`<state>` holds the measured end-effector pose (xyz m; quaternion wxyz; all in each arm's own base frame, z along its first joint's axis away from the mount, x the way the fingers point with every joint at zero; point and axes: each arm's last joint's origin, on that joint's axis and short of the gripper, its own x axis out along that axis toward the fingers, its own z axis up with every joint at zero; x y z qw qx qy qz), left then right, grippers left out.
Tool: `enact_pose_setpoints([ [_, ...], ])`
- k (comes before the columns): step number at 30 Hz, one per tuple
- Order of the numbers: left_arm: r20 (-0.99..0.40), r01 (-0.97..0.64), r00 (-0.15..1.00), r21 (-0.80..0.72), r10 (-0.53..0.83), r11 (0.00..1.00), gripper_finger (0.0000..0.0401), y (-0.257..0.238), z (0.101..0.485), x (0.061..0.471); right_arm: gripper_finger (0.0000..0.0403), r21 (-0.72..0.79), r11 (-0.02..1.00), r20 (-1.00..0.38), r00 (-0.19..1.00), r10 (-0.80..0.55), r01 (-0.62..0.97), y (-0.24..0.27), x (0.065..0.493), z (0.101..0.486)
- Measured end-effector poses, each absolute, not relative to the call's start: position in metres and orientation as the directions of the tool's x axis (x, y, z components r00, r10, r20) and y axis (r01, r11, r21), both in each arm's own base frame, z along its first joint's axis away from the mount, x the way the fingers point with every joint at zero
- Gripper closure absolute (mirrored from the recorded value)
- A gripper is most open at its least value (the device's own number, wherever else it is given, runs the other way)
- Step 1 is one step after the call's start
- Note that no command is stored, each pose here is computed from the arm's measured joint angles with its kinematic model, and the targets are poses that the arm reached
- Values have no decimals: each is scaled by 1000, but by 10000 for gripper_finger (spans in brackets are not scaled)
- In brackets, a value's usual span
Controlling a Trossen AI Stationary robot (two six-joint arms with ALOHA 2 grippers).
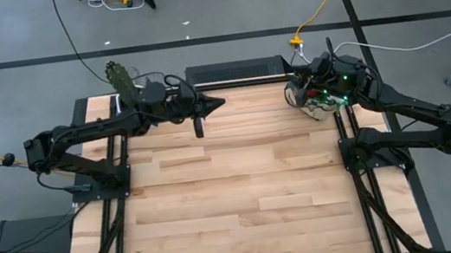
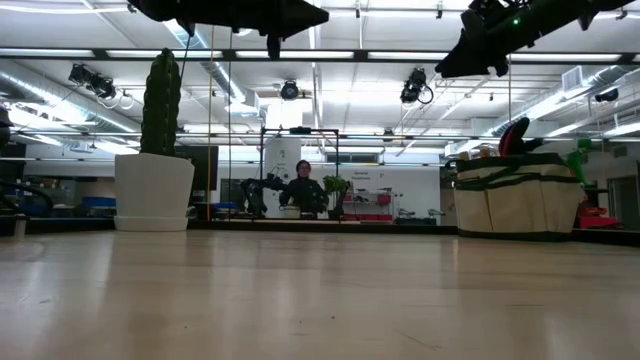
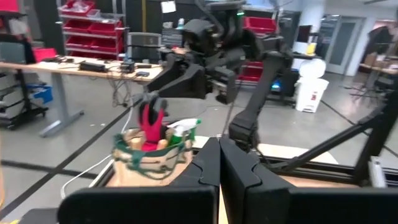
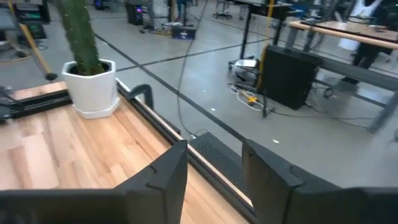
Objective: Pick & Place Garden tools in Gardening bag
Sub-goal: Return to Home Position
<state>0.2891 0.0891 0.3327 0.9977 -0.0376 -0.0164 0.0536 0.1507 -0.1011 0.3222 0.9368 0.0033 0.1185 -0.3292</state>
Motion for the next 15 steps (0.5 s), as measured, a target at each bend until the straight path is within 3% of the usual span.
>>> enact_pose_setpoints([
  [15,31,-63,997,-81,66,995,379,70,332,294,363,-39,879,-205,858,-472,474,-90,158,324],
])
